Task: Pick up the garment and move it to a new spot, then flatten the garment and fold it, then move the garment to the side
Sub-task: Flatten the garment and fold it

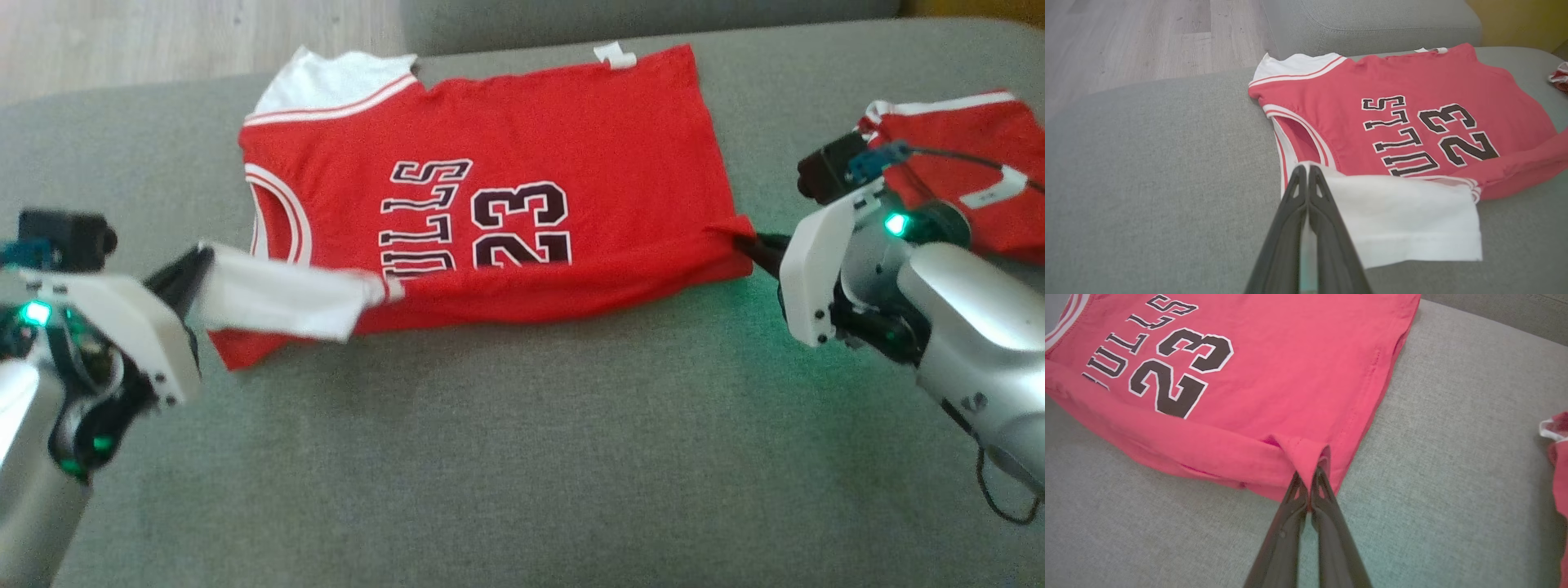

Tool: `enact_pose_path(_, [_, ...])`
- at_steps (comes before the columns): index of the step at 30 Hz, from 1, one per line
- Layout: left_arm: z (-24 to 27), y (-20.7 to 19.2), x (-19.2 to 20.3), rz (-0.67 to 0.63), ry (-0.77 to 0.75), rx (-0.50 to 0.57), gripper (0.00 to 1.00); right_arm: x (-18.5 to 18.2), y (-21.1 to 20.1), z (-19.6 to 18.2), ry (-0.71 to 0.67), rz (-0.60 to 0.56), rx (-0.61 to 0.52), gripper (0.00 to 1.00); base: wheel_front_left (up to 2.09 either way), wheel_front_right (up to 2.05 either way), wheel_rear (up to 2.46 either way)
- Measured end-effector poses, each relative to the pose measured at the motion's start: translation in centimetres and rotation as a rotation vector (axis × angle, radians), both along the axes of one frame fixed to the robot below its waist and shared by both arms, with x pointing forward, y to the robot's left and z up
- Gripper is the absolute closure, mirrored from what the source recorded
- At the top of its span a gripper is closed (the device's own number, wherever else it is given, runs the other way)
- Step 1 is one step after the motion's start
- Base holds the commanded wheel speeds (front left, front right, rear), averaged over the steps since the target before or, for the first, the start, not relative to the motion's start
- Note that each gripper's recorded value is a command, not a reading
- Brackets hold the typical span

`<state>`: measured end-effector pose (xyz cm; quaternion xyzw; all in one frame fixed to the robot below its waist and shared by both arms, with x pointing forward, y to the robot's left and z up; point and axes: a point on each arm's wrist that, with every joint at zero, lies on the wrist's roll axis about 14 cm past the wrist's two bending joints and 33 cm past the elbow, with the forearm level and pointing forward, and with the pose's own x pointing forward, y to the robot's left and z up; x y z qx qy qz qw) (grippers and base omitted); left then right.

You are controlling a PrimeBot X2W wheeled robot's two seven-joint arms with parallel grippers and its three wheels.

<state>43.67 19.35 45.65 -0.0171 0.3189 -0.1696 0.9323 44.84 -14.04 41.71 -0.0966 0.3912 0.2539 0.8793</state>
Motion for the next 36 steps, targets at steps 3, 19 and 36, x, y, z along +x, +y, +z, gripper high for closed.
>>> enact_pose_path(3, [-0.5, 0.1, 1.7, -0.005, 0.006, 0.031, 1.0, 0.9, -0.2, -0.5, 0.006, -0.008, -0.02, 1.0, 0.0, 0.0, 0.0])
enact_pose_path(19, [-4.0, -1.4, 6.6, -0.042, 0.047, 0.107, 0.94, 4.0, -0.4, -2.5, 0.015, -0.025, -0.06, 1.0, 0.0, 0.0, 0.0])
enact_pose_path(36, [10.8, -0.6, 11.2, 0.251, -0.72, -0.155, 0.0, 10.8, -0.3, 9.8, -0.612, -0.228, 0.282, 0.0, 0.0, 0.0, 0.0])
